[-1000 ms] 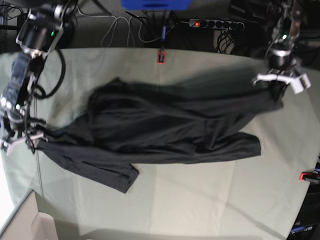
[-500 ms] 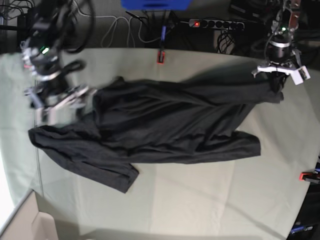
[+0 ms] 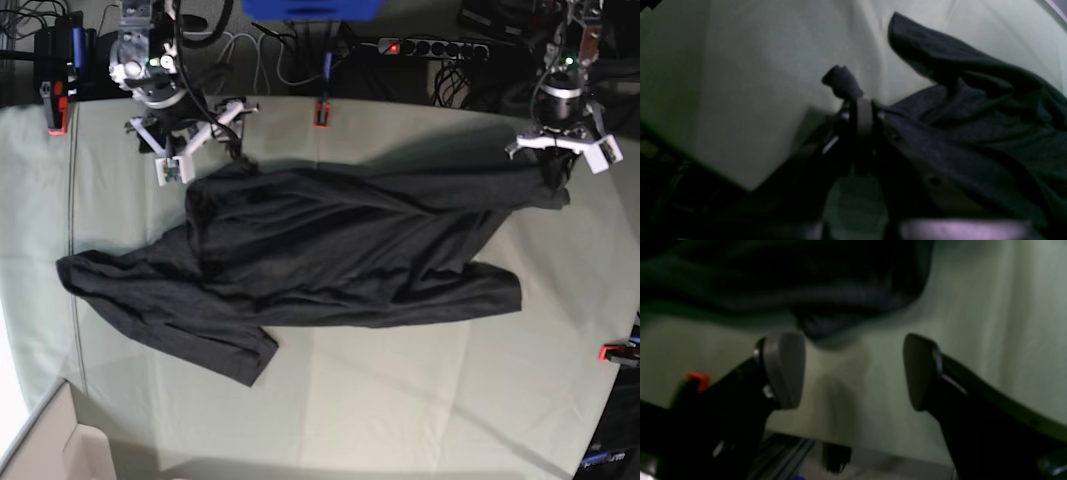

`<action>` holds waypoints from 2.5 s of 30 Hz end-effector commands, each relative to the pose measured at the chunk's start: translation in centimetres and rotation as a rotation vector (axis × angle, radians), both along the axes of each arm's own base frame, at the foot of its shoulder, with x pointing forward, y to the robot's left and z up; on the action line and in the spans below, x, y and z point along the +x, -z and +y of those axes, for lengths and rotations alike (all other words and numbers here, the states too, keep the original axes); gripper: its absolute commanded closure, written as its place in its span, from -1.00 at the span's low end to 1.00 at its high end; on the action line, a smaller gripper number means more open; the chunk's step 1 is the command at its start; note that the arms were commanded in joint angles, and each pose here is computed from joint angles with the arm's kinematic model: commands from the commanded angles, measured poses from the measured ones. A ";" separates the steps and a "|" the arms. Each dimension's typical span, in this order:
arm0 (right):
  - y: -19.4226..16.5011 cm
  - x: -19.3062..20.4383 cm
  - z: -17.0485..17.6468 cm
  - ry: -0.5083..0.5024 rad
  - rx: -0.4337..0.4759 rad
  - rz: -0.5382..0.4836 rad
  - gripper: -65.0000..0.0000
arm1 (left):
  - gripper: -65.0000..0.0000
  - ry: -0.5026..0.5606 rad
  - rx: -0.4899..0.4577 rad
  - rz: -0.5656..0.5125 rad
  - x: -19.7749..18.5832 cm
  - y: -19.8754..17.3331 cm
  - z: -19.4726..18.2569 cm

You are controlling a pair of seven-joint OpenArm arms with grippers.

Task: Layout the t-shirt on the table in an organized manner, then fold the t-shirt properly
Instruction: 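Grasp the shirt shoulder with the right gripper and pull it outward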

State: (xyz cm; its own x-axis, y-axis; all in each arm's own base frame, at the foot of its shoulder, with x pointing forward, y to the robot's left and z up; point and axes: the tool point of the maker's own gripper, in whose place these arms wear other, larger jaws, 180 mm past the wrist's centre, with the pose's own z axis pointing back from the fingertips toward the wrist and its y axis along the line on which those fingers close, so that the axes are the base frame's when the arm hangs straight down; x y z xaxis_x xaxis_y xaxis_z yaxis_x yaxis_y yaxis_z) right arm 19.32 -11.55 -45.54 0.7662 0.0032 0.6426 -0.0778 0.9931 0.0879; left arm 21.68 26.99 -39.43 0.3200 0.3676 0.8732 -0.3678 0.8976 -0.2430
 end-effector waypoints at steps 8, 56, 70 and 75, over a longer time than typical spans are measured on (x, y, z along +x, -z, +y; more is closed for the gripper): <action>1.7 1.3 2.0 0.011 0.063 0.014 -0.42 | 0.99 0.003 0.027 -0.095 2.6 -2.5 0.5; -6.1 -6.8 6.9 -0.222 0.096 -0.064 0.96 | 1.00 -0.164 0.132 -0.086 -0.8 -4.1 7.8; -5.0 -6.0 5.4 -0.240 0.042 -0.014 -0.01 | 1.00 -0.168 0.126 -0.118 0.5 -4.7 7.9; -5.4 -2.0 3.6 -0.186 0.003 -0.081 -0.01 | 1.00 -0.168 0.127 -0.112 0.3 -4.6 7.9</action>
State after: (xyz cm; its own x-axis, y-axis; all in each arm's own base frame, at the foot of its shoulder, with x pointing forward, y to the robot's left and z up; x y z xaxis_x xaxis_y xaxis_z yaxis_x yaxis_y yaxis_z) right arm 17.34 -8.30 -40.62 0.7105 0.1467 0.6882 -0.2620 0.9629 0.0652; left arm 21.78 34.13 -36.21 0.1959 0.3297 0.9235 -0.4947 0.8464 -0.1973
